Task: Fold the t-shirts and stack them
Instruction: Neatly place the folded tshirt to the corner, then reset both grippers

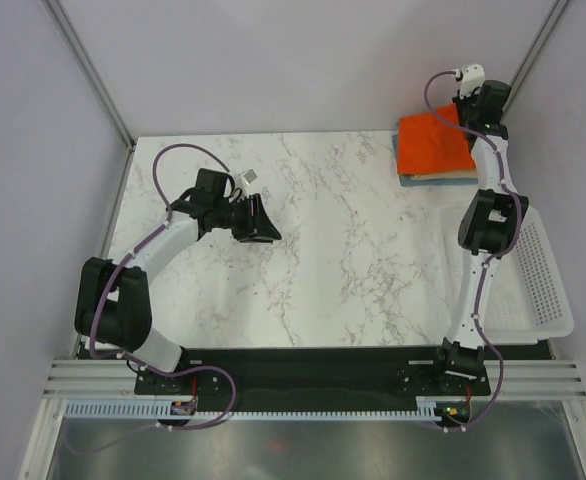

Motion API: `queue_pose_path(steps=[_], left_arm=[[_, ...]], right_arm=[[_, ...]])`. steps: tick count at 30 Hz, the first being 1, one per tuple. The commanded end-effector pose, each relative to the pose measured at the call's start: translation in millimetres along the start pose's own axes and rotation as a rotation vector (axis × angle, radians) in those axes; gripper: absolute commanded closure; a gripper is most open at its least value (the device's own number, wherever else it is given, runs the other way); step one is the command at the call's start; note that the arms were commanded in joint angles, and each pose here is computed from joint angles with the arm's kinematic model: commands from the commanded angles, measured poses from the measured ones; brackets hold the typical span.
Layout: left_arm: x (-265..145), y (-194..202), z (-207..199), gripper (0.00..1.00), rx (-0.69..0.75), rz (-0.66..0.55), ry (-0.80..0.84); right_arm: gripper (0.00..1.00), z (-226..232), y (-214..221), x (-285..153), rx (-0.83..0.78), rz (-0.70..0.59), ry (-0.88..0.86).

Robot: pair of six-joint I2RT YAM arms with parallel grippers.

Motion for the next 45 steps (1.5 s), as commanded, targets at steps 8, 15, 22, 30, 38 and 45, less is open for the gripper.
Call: queue_pose_path(steps=[8,15,22,30,38,45], left_arm=[[2,0,2,0.55,0.036,0.002,0.002],[-2,-2,0,0.54,0.05,-0.018,-0.009],[-20,-15,-32,0.53,0.139,-0.079,0.057],[-96,-45,-118,0.48,0.361,-0.337,0.168],[-144,-28,-139,0.0,0.455,-0.497,0.181],[-161,11,-130,0.0,0.474,-0.526,0.203]], right_arm=[[0.67,-55,-27,-3,0.034,-0.126,0.198],[0.27,-60,-61,-34,0.126,-0.158,0.209],[0.02,-37,-122,-118,0.357,-0.098,0.185],[0.02,75,-148,-255,0.709,0.015,-0.196],[0.02,133,-120,-395,0.891,0.034,-0.425],[0.02,151,-82,-462,0.932,0.012,-0.421]])
Point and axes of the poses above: each gripper's point midway between its finger pads, its own x axis out along the fingers, its own z axis along the line the jaws close on, y = z × x, the point moved 2 cm from there along -x, back along the fingers, and after that the axes turned 7 degrees about -x, right-handed, at the moved point
